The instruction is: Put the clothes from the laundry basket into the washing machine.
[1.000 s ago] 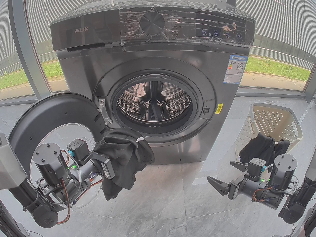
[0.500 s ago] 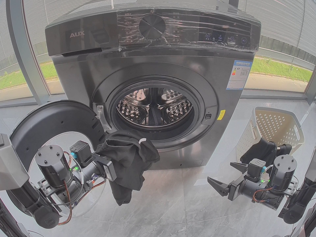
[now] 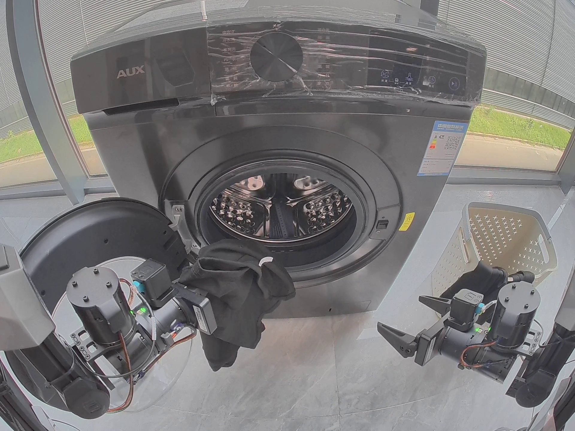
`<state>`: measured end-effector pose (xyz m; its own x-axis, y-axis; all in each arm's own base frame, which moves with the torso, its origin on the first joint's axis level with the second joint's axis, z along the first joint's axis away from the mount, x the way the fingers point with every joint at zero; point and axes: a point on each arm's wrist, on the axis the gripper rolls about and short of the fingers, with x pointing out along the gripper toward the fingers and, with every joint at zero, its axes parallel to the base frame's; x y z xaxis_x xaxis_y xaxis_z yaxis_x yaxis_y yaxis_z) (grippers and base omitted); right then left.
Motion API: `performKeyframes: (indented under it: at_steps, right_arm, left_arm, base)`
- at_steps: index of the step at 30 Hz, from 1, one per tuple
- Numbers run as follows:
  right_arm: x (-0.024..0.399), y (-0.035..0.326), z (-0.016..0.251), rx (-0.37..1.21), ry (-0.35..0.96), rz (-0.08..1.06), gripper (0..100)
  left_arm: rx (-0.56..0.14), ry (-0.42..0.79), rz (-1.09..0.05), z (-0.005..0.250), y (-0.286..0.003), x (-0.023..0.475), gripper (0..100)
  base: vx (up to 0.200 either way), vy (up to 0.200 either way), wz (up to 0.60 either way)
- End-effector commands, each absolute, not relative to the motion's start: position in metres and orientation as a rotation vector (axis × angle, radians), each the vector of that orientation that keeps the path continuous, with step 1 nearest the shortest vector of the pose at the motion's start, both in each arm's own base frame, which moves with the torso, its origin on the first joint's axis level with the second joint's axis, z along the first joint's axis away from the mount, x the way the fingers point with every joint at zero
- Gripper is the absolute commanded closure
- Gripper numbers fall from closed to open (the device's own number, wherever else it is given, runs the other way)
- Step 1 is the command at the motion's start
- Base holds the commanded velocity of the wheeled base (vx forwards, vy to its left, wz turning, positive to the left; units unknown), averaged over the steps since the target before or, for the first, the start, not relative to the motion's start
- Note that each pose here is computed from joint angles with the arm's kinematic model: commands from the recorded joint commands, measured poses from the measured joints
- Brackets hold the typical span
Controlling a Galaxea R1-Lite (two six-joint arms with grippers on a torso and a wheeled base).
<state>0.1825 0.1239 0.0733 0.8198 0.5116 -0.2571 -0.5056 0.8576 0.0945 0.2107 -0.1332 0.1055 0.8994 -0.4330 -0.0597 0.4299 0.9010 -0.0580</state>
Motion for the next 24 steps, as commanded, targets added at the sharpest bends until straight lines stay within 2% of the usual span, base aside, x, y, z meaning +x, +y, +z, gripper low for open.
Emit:
performKeyframes:
  at_steps: [1,9,24]
  right_arm:
    - [0.1825,0.1241,0.0727,0.022,0.282,0.542,0]
    - [0.1829,0.1244,0.0714,0.021,0.288,0.543,0]
    - [0.1828,0.1255,0.0709,0.020,0.290,0.546,0]
  left_arm:
    - [-0.042,0.076,-0.449,0.1043,-0.1341,0.2106,100]
    - [-0.039,0.086,-0.447,0.1014,-0.1351,0.2123,100]
    - [-0.042,0.103,-0.469,0.0974,-0.1417,0.2104,100]
  base:
    - [0.200,0.000,0.00]
    - [0.200,0.000,0.00]
    - [0.000,0.000,0.00]
